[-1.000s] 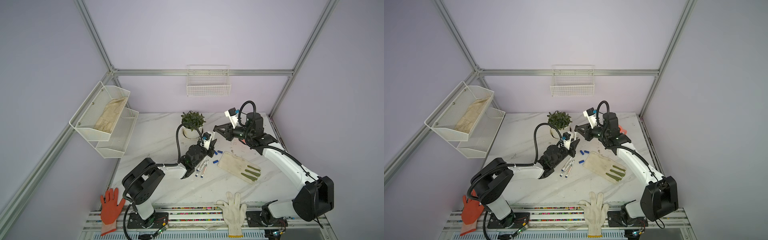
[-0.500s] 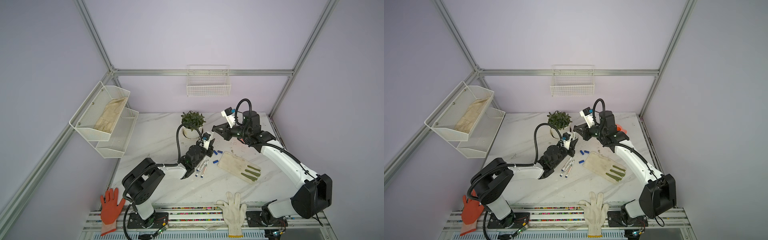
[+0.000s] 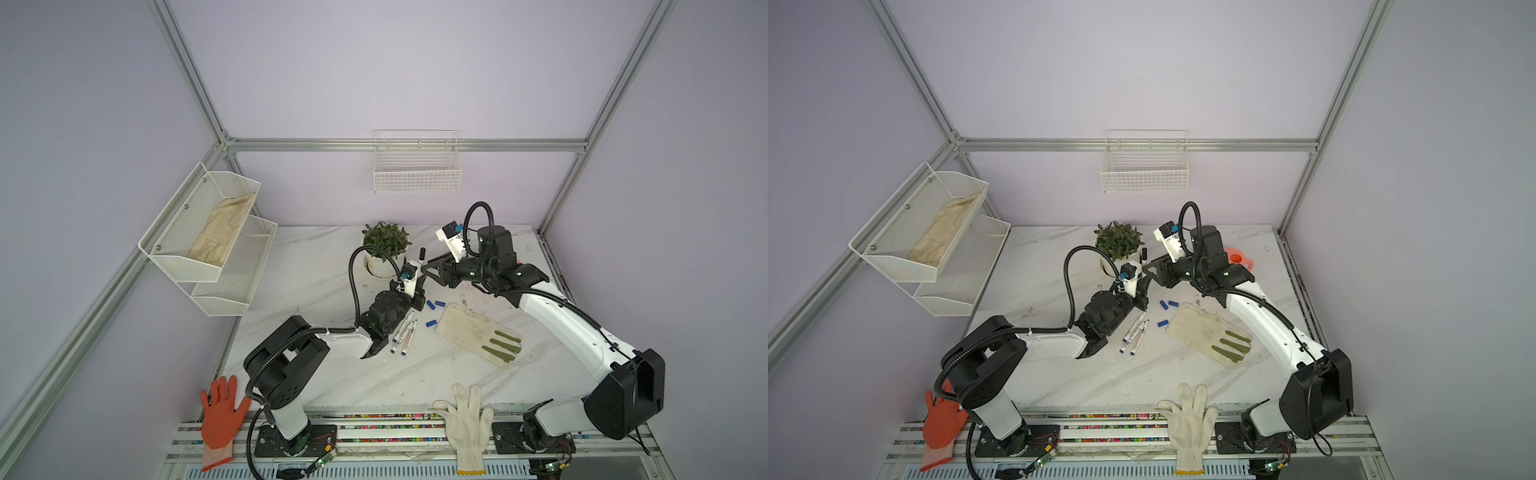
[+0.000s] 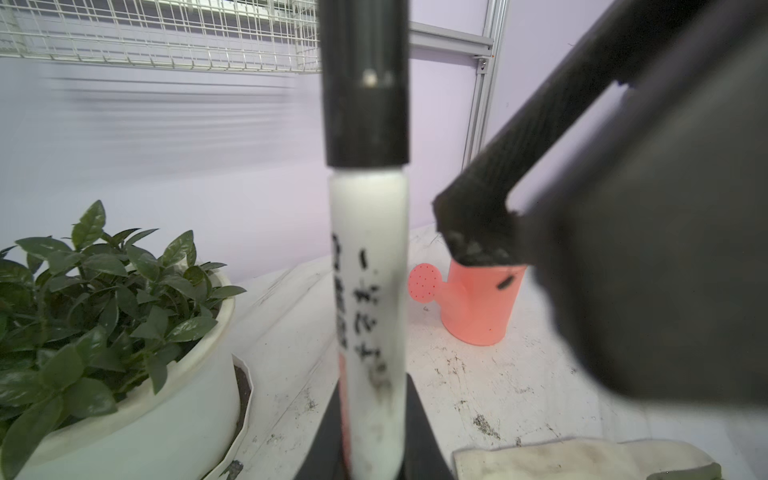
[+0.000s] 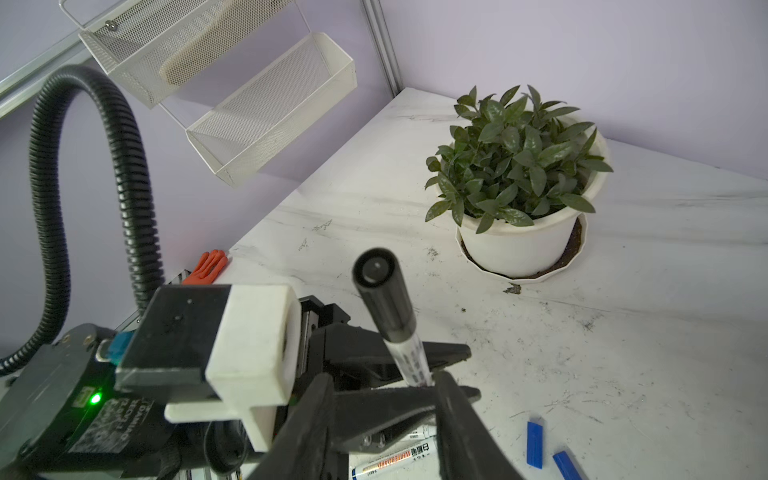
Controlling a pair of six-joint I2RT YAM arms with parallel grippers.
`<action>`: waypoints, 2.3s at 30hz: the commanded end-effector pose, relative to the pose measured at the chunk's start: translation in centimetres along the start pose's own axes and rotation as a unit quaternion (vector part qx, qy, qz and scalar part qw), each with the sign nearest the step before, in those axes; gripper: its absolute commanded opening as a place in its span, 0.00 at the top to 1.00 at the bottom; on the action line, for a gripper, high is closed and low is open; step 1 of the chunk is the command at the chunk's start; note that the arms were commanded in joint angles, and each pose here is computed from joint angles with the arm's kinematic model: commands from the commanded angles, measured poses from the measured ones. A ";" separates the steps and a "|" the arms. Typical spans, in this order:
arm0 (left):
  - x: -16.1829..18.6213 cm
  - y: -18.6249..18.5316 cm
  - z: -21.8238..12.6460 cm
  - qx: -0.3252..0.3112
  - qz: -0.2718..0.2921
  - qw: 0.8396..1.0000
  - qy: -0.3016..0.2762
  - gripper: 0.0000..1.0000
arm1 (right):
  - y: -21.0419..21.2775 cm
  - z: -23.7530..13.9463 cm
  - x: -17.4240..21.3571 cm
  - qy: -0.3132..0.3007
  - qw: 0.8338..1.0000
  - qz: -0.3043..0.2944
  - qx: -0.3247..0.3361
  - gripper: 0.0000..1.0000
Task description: Insert the pens into the pen caps
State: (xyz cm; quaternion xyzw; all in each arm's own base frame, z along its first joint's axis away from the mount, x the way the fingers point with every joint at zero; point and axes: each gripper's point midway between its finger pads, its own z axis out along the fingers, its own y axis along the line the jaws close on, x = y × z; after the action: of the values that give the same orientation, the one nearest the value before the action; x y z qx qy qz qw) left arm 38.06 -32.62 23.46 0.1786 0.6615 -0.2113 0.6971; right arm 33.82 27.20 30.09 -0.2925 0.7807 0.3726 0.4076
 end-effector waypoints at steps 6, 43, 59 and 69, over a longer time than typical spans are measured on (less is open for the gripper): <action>-0.8 0.2 -0.7 -0.001 0.001 1.000 -0.025 1.00 | 1.4 -3.7 -5.0 -0.071 0.996 -0.049 0.038 0.56; -11.9 -1.2 -1.5 0.054 -0.073 0.982 -0.167 1.00 | -2.0 4.4 5.2 0.060 0.993 0.095 0.017 1.00; -18.9 3.7 -4.2 0.135 -0.180 0.941 -0.254 1.00 | -1.8 3.9 9.7 0.128 0.973 0.181 -0.065 1.00; -23.2 8.2 -4.5 -0.029 -0.067 0.946 -0.317 1.00 | -3.1 4.5 15.9 0.226 0.958 0.176 0.007 1.00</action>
State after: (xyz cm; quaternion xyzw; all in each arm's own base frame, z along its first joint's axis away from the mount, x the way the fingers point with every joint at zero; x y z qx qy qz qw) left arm 36.30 -33.67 21.19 0.2365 0.6878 -0.3678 0.5794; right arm 37.85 28.60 28.23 -0.2539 0.7665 0.4189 0.4155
